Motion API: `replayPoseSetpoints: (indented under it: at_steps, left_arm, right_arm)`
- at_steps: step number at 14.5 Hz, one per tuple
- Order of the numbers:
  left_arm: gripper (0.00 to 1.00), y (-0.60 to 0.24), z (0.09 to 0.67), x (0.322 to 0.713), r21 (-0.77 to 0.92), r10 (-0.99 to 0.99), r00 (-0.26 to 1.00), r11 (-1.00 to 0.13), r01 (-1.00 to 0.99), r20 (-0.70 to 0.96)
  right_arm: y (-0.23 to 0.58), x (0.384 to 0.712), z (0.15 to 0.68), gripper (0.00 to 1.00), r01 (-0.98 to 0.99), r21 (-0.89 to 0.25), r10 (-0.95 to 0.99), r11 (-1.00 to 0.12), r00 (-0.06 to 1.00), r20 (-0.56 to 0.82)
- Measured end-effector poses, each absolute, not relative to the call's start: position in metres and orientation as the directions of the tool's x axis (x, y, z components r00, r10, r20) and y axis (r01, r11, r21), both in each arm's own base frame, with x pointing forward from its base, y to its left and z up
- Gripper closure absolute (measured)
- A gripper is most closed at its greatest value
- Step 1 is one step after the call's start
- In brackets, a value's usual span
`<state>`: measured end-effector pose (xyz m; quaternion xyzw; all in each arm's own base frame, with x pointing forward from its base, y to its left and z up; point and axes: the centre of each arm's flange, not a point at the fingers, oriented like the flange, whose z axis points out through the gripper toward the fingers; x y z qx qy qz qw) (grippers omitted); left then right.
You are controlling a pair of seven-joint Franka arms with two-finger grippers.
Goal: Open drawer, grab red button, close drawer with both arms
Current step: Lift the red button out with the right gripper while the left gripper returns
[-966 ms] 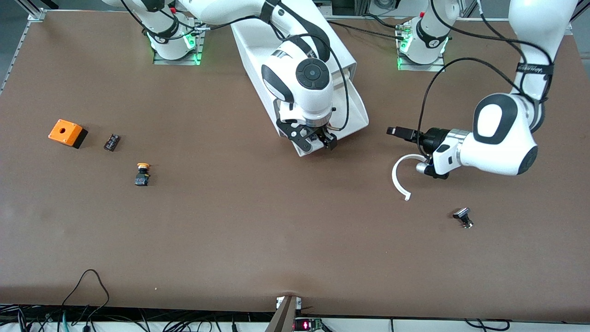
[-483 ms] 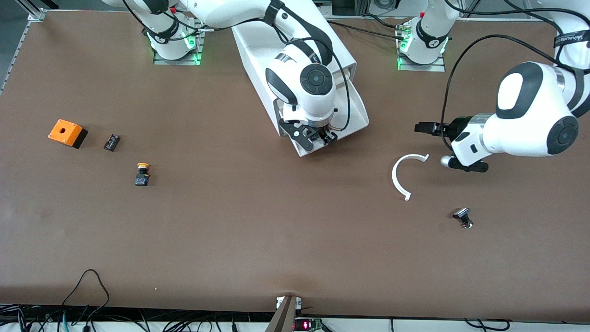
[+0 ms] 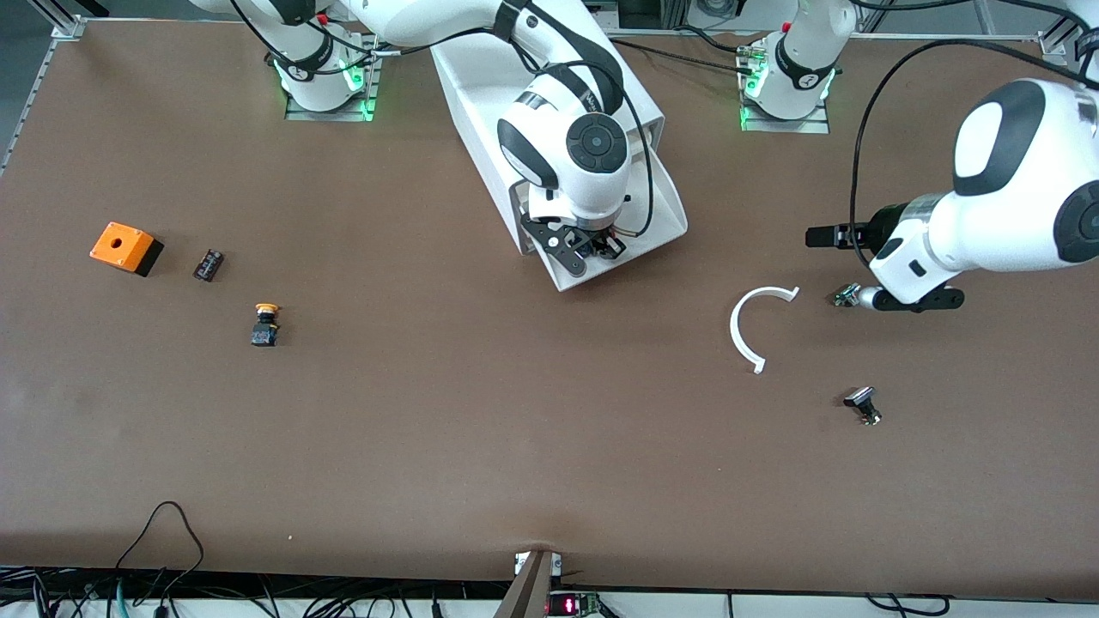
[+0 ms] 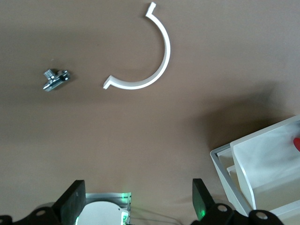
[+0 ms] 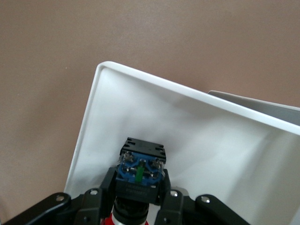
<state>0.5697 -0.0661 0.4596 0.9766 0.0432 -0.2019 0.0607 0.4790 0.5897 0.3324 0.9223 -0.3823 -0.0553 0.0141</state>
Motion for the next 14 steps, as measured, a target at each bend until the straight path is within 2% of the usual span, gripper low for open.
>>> replayPoseSetpoints:
  at_steps: [4, 7, 10, 14]
  left_arm:
    - [0.00, -0.053, 0.469, 0.562, 0.073, 0.088, 0.901, -0.989, 0.131, -0.426]
    - [0.00, -0.046, 0.466, 0.566, 0.013, 0.125, 0.909, -0.990, 0.142, -0.397]
    - [0.00, -0.057, 0.447, 0.573, -0.021, 0.217, 0.904, -0.974, 0.226, -0.369]
    - [0.00, -0.134, 0.390, 0.566, -0.060, 0.350, 0.880, -0.935, 0.350, -0.321]
  right_arm:
    - [0.591, 0.489, 0.365, 0.60, -0.695, 0.008, -0.693, -0.719, 0.715, -0.089]
    - [0.578, 0.506, 0.403, 0.60, -0.622, -0.047, -0.622, -0.782, 0.783, -0.027]
    - [0.551, 0.523, 0.435, 0.60, -0.451, -0.031, -0.452, -0.892, 0.891, 0.049]
    - [0.467, 0.574, 0.479, 0.60, -0.224, 0.028, -0.222, -0.974, 0.973, 0.069]
